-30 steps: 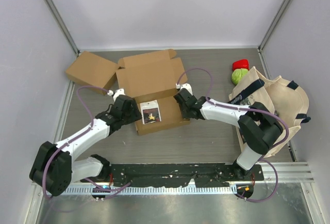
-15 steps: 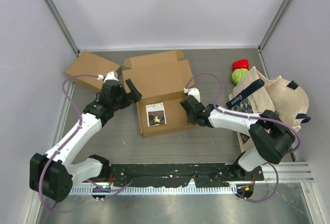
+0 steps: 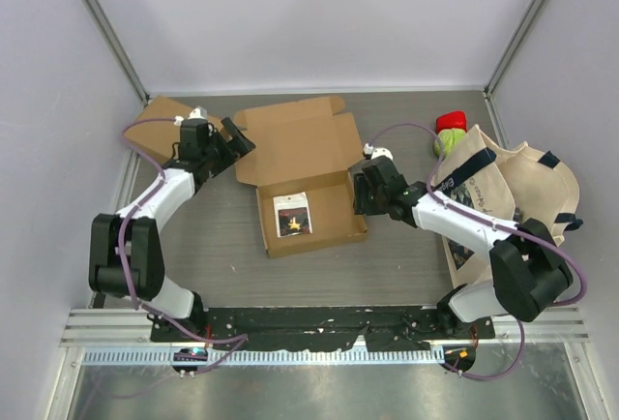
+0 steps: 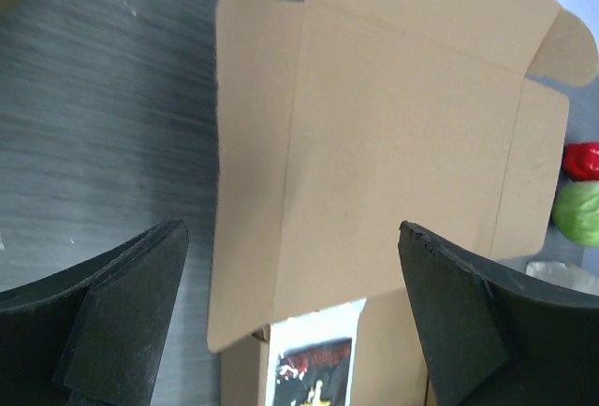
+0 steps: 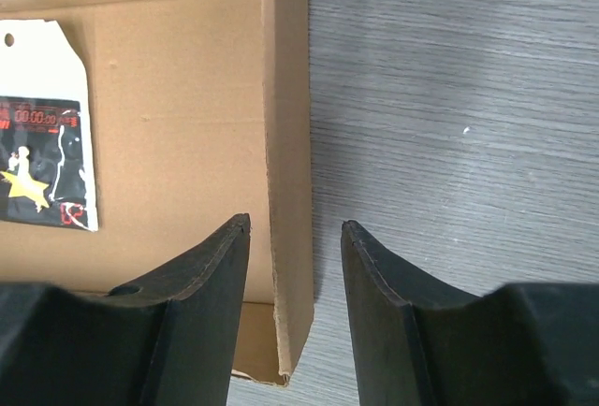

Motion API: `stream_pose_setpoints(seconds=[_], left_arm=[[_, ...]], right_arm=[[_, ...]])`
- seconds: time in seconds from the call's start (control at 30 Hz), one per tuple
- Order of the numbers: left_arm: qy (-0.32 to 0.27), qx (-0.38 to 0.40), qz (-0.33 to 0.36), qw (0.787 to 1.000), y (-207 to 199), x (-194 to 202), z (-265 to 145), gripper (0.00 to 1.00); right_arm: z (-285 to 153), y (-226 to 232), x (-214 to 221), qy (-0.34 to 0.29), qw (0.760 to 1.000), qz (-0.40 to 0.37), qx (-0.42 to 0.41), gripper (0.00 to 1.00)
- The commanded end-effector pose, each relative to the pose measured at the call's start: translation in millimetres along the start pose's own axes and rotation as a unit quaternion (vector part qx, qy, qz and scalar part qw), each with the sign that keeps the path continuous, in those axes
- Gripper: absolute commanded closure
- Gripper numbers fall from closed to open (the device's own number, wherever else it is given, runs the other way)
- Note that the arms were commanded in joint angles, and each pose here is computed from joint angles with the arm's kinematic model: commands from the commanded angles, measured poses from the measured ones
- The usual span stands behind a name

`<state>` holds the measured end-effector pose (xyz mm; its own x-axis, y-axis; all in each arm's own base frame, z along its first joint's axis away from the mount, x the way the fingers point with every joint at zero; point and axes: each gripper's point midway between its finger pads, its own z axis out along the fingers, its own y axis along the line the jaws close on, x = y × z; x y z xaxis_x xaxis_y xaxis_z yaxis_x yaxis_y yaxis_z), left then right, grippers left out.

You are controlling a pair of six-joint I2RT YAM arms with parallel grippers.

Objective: Fold the paper box

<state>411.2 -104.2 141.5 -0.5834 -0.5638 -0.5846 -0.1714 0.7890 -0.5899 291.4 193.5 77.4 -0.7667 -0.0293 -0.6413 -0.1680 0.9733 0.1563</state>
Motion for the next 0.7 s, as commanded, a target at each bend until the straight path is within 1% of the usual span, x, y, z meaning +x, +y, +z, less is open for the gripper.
stream_pose_setpoints(seconds=[0.0, 0.03, 0.1, 0.13, 0.17, 0.2, 0.23, 0.3, 0.33, 0.37, 0.43, 0.5, 0.6, 0.63, 0.67], left_arm=[[-0.051, 0.032, 0.024, 0.998, -18, -47, 13, 0.02], [-0.054, 0.03, 0.027, 0.998, -18, -55, 15, 0.03], [-0.034, 0.02, 0.021, 0.999, -4, -52, 24, 0.05], [-0.034, 0.027, 0.021, 0.999, -4, -55, 27, 0.05], [-0.022, 0.074, 0.026, 0.997, -18, -55, 31, 0.06], [-0.008, 0.082, 0.019, 0.996, -11, -53, 43, 0.09], [0.002, 0.105, 0.016, 0.994, -20, -57, 47, 0.15], [0.011, 0.128, 0.012, 0.992, -24, -57, 53, 0.19], [0.016, 0.125, 0.006, 0.992, -21, -54, 60, 0.24], [0.018, 0.124, 0.003, 0.992, -19, -53, 63, 0.26], [0.013, 0.142, 0.002, 0.99, -25, -56, 66, 0.3], [0.014, 0.149, -0.001, 0.989, -27, -56, 70, 0.3], [0.01, 0.169, -0.002, 0.986, -35, -62, 73, 0.44], [0.013, 0.185, 0.0, 0.983, -41, -61, 70, 0.54], [0.007, 0.196, 0.002, 0.981, -46, -64, 65, 0.59]], right_arm=[[-15, 16, -27, -0.026, 0.998, 0.007, -0.06, 0.51], [-17, 15, -32, -0.029, 0.997, 0.012, -0.066, 0.51], [-19, 6, -44, -0.039, 0.996, 0.031, -0.07, 0.51], [-23, 11, -47, -0.036, 0.994, 0.039, -0.095, 0.5], [-23, 6, -54, -0.042, 0.993, 0.047, -0.095, 0.5], [-23, 5, -58, -0.044, 0.993, 0.052, -0.1, 0.5], [-24, 7, -64, -0.047, 0.991, 0.055, -0.109, 0.5], [-23, 3, -74, -0.052, 0.991, 0.062, -0.109, 0.5], [-25, 3, -82, -0.059, 0.99, 0.063, -0.111, 0.5], [-24, 3, -83, -0.056, 0.99, 0.062, -0.114, 0.5], [-27, 1, -96, -0.065, 0.989, 0.063, -0.116, 0.5], [-27, 1, -100, -0.066, 0.989, 0.063, -0.116, 0.5], [-27, 1, -107, -0.068, 0.988, 0.071, -0.121, 0.5], [-29, 2, -112, -0.073, 0.987, 0.074, -0.123, 0.5], [-28, 1, -115, -0.074, 0.986, 0.08, -0.124, 0.5]])
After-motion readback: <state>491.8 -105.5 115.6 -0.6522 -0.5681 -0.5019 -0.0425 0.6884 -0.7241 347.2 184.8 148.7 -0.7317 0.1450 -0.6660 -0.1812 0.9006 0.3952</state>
